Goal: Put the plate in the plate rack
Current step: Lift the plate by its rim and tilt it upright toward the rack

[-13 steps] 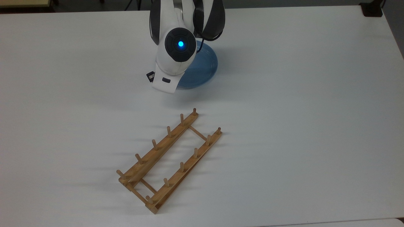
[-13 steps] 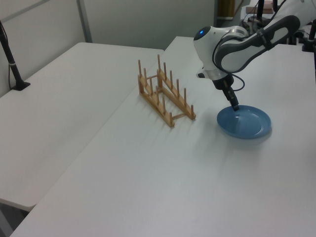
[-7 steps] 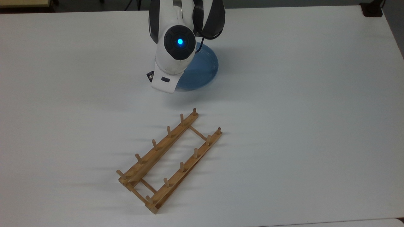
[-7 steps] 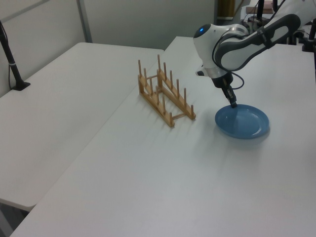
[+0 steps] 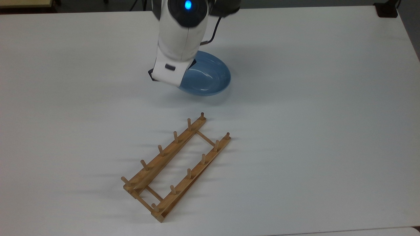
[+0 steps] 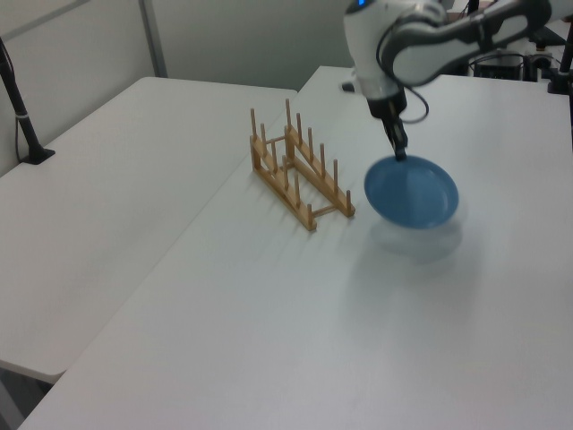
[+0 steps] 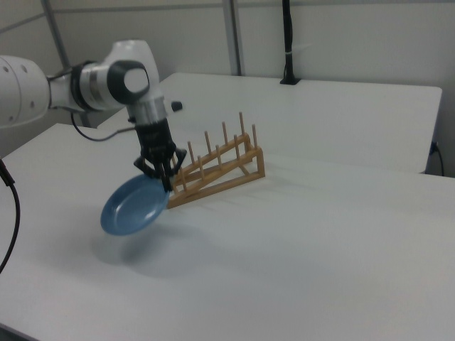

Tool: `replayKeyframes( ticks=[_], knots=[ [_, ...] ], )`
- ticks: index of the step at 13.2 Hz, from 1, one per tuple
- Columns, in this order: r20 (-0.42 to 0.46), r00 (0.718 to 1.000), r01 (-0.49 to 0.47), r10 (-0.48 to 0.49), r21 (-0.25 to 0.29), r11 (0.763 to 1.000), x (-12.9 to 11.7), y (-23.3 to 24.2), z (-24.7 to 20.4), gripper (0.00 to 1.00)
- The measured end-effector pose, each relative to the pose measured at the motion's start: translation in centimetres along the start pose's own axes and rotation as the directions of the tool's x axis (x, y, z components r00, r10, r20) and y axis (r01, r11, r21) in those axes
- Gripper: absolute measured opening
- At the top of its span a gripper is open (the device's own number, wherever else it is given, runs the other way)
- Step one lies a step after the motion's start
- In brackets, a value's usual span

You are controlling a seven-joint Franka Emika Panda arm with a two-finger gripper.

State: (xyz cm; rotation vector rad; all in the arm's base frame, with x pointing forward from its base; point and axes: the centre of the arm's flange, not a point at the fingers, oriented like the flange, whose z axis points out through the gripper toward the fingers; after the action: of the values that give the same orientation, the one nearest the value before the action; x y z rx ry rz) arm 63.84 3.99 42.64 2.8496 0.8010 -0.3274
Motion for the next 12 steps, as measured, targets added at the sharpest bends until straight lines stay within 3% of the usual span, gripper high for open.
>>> replayKeyframes(
  ticks=[3, 6, 9, 11, 12],
  knots=[
    [-0.088, 0.996, -0.024, 0.02, -0.042, 0.999, 0.0, -0.9, -5.8, 0.05],
    [-0.2, 0.971, -0.145, 0.129, -0.064, 0.987, -0.4, -0.7, -10.7, 0.05],
    [-0.383, 0.885, -0.323, 0.264, -0.096, 0.941, 0.0, 0.4, -14.6, 0.05],
    [-0.506, 0.799, -0.453, 0.323, -0.154, 0.878, 0.6, 1.3, -16.0, 0.05],
    [-0.58, 0.739, -0.517, 0.342, -0.164, 0.84, 1.1, 1.7, -16.6, 0.05]
  ],
)
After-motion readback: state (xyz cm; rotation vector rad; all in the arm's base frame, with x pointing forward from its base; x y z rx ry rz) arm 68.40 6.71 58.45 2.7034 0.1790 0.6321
